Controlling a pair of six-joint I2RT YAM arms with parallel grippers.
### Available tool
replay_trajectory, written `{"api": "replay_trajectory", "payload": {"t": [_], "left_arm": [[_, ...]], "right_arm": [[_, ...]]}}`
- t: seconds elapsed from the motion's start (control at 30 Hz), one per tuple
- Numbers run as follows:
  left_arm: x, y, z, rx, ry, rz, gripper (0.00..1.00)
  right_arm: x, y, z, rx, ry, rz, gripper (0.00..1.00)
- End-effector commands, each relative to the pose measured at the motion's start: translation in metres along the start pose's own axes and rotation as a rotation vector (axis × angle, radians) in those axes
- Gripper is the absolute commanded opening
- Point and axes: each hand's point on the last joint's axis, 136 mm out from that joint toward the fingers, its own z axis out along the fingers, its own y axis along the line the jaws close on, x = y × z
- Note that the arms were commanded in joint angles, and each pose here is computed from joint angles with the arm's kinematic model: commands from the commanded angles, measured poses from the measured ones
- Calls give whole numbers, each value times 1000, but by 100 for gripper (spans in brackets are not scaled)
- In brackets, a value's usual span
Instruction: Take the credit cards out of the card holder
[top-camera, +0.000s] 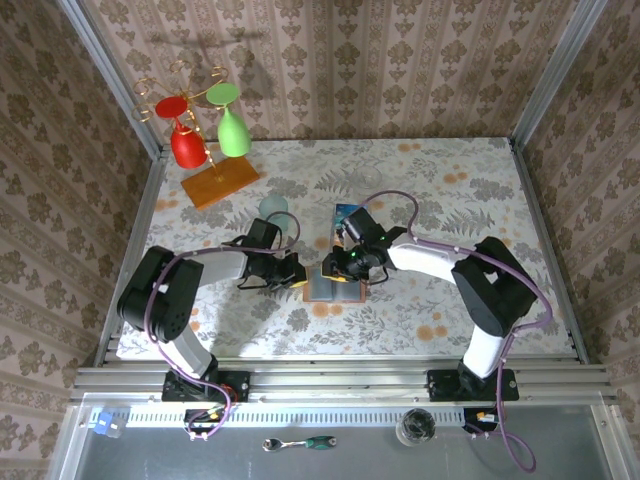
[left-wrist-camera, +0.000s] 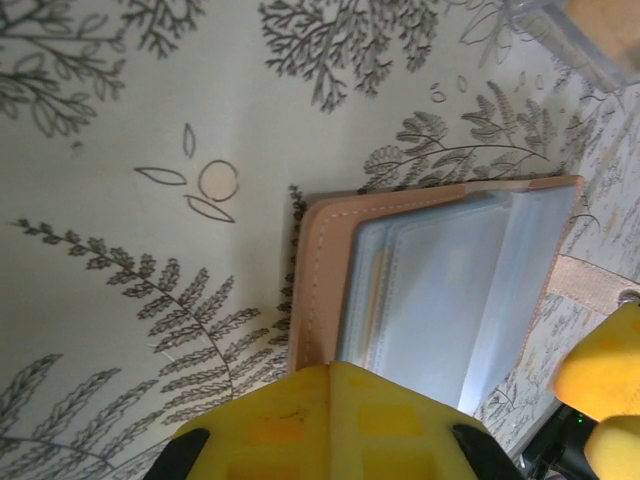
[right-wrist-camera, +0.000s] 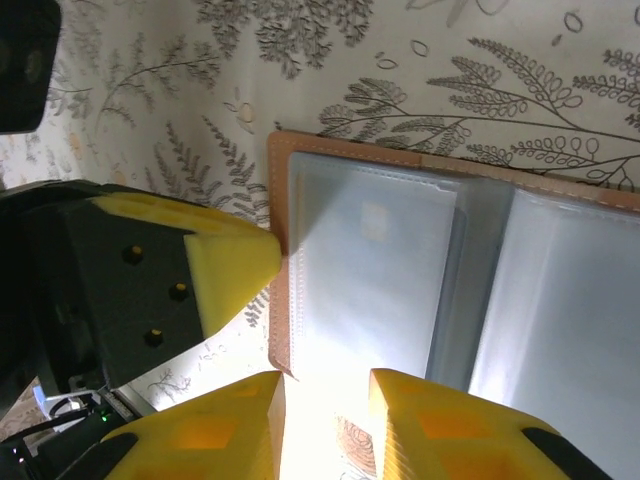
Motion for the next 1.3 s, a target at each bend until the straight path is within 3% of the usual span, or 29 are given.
{"api": "replay_trajectory", "payload": {"t": [0.0,0.23,0.6,0.97,1.27], "left_arm": [[10,9,5,-31,44,-4,3],[11,13,5,-41,49,-3,2],[9,17,2,-44,40,-14,2],[8,24,0,-65,48,-19,2],[8,22,-1,-61,46,-17,2]], "right_arm": [[-1,10,8,-22,29,15,26],[3,9,18,-12,54,18,21],[5,-7,28,65,75,51,23],[7,-26,18,173,54,49,24],[9,-29,17,170,47,51,23]]}}
